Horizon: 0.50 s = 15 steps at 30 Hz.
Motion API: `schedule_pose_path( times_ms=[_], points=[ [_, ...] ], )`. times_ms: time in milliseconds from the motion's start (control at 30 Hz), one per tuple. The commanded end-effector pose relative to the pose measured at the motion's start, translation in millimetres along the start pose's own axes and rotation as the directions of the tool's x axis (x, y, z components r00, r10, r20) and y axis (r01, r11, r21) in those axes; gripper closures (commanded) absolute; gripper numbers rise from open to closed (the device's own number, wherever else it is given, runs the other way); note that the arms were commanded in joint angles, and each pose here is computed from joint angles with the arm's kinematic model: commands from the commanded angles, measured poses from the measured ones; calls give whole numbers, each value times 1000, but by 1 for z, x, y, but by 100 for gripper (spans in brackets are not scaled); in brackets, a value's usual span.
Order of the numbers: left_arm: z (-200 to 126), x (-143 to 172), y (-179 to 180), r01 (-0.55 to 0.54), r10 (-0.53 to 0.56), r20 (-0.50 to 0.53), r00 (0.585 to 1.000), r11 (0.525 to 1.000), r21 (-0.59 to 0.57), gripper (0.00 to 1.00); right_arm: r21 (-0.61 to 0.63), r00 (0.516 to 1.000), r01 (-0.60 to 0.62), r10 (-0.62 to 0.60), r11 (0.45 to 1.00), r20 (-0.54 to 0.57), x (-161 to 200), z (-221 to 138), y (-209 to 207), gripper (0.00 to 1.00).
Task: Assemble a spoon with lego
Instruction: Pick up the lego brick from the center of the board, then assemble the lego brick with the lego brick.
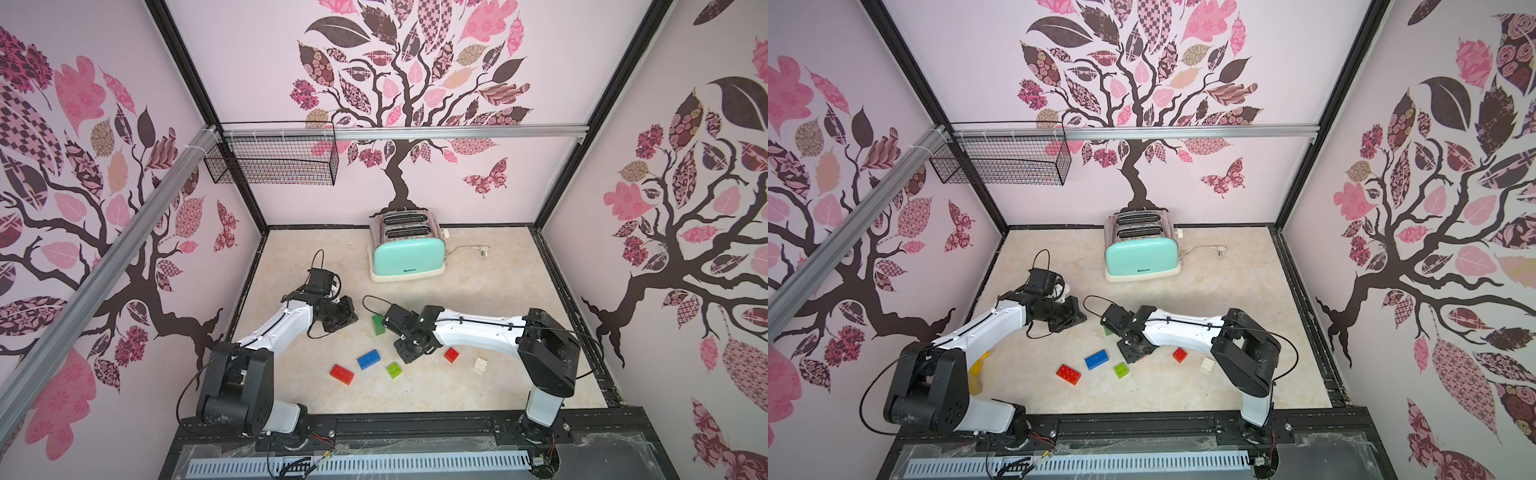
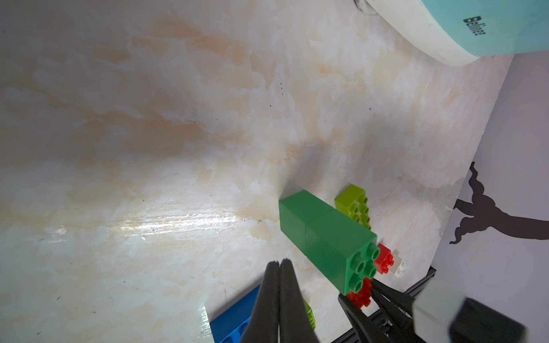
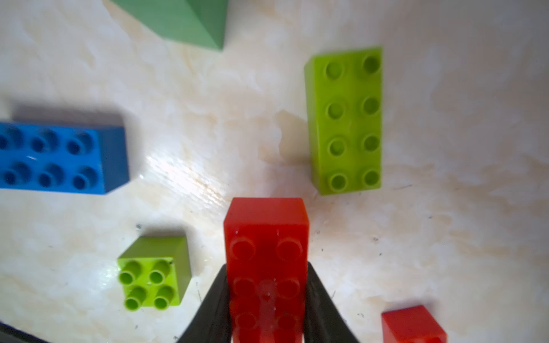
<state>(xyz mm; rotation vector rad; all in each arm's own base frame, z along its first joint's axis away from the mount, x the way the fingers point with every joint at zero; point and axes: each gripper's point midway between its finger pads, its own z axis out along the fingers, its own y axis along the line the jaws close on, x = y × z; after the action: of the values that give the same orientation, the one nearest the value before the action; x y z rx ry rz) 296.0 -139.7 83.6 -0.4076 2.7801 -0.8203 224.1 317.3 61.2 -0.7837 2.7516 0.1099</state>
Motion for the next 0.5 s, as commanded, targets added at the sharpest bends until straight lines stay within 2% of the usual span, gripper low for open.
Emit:
schedule_pose_path(
  times_ms=[0,267,467],
  points=[
    [2,0,0,-4,4,-5,1000,1000,12,100,76,999,-40,39,996,15,-28,-11,-33,78],
    [3,0,-2,-3,3,-10,1000,1000,20,100,85,1000,4,-3,996,-7,-46,10,-40,79],
    [3,1,-2,-2,2,-14,1000,1000,24,100,80,999,37,-35,996,-33,-45,21,-37,77]
  ],
)
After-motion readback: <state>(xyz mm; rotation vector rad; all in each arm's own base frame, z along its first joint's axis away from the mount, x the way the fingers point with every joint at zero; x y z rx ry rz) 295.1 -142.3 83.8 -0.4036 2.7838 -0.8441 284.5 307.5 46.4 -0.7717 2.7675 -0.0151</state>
